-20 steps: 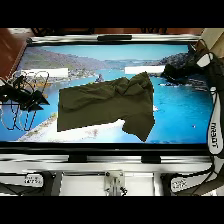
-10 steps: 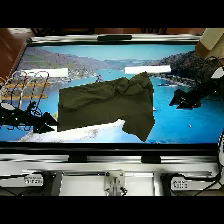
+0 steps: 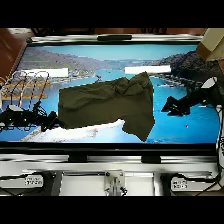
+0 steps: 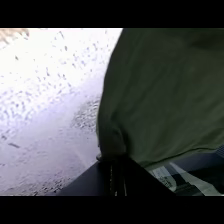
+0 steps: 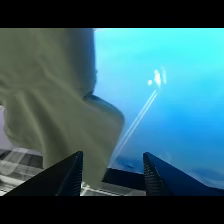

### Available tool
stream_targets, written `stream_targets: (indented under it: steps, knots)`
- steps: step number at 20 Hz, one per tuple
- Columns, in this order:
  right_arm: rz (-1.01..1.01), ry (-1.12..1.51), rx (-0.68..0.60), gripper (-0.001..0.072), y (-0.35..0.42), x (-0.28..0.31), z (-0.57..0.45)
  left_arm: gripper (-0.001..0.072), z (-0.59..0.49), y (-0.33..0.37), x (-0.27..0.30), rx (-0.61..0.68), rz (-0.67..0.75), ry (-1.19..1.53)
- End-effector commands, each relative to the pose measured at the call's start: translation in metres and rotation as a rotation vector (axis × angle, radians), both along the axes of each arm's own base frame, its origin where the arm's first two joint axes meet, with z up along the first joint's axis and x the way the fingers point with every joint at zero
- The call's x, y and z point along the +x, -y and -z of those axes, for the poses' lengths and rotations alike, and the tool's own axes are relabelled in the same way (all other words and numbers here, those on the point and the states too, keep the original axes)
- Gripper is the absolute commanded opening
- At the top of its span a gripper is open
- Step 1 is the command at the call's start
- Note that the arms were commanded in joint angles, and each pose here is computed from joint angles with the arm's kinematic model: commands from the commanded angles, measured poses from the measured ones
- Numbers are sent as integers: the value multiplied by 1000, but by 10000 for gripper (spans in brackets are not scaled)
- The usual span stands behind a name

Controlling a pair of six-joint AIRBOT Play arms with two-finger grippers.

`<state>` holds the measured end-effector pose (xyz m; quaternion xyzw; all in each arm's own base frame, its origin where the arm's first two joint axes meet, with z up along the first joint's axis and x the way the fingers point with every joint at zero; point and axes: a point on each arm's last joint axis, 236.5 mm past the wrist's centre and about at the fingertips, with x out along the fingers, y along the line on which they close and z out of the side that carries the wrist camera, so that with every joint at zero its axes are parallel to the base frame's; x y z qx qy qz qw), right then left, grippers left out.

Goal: Fold the shirts.

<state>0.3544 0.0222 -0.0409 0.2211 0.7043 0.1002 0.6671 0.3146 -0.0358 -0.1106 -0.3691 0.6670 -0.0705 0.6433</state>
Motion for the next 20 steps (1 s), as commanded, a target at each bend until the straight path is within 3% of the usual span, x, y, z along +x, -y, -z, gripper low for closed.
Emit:
stream_targets:
  steps: [1, 8, 9, 10, 13, 16, 18, 20]
  knots:
    - [-55, 65, -14, 502, -29, 6, 30, 34, -6, 1, 4, 8, -8, 19]
    - [-80, 128, -36, 498, -67, 32, 66, 34, -29, -1, 10, 35, 24, 111]
    - [-89, 148, -51, 356, -68, 36, 67, 33, -33, -1, 12, 37, 39, 127]
    - [-93, 168, -60, 48, -68, 40, 62, 32, -40, -2, 17, 43, 51, 152]
    - [-147, 373, -112, 58, -60, 73, -4, 31, -110, -17, 60, 127, 65, 377]
    - [-230, 790, -243, 58, -47, 104, -162, 31, -285, -34, 101, 308, 41, 832]
    - [-192, 1146, -345, 59, -37, 90, -312, 31, -447, -33, 80, 459, -23, 1229]
    - [-97, 1514, -415, 59, -30, 33, -456, 32, -589, -17, 7, 580, -102, 1598]
